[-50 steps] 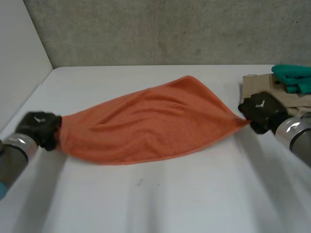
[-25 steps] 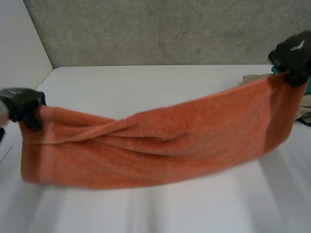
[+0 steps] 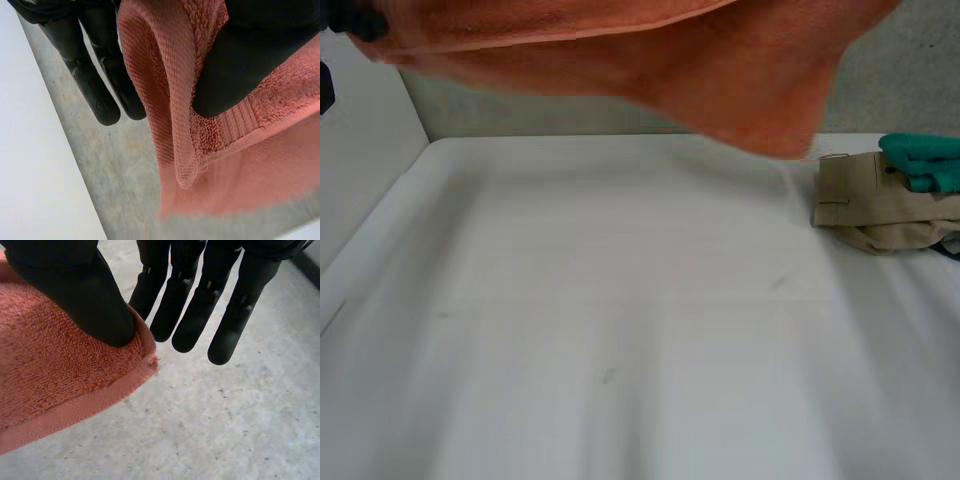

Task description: Fold the laundry.

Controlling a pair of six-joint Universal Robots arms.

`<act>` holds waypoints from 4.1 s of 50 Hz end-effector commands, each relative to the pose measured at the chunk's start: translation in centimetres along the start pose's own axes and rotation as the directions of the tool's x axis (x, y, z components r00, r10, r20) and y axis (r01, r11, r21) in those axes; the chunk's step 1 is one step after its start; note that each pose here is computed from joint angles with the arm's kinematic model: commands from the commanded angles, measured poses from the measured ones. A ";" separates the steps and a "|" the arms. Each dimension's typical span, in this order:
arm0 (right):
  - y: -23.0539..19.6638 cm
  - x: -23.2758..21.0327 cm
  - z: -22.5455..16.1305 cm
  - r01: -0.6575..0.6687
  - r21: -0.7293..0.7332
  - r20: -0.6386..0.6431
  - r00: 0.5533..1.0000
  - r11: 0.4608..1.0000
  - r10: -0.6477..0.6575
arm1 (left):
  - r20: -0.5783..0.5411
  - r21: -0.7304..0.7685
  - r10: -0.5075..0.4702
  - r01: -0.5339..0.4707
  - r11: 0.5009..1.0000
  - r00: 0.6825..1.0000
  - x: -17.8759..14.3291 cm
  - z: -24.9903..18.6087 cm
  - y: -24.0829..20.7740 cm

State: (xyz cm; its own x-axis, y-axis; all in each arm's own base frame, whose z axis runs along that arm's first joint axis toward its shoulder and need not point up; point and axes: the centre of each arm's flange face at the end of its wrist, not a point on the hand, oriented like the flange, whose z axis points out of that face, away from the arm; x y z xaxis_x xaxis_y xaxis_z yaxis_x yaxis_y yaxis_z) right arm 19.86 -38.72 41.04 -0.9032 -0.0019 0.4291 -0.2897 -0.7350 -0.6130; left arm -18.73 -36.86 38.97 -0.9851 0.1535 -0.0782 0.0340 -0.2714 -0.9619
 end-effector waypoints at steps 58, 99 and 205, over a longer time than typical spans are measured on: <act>13.7 -10.6 -19.3 0.173 -0.645 0.459 0.866 0.744 0.197 | -0.424 -0.456 0.288 -0.477 0.752 0.859 2.1 -13.6 21.9; 14.5 -11.1 -20.4 0.222 -0.649 0.499 0.846 0.728 0.186 | -0.473 -0.396 0.359 -0.558 0.729 0.805 4.0 -5.5 27.3; 8.6 -5.0 -3.5 -0.015 -0.272 0.181 0.981 0.962 0.066 | 0.019 0.050 0.133 -0.134 0.990 0.991 -2.0 2.6 6.9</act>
State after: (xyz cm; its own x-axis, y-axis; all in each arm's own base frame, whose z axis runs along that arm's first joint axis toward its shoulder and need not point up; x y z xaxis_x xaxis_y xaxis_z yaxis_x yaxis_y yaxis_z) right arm 19.76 -42.34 36.52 -0.8833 -0.0542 0.4656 -0.3237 -0.6477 -0.6897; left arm -16.42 -41.52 38.43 -0.9836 0.0332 -0.1773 0.1422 -0.4620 -0.8754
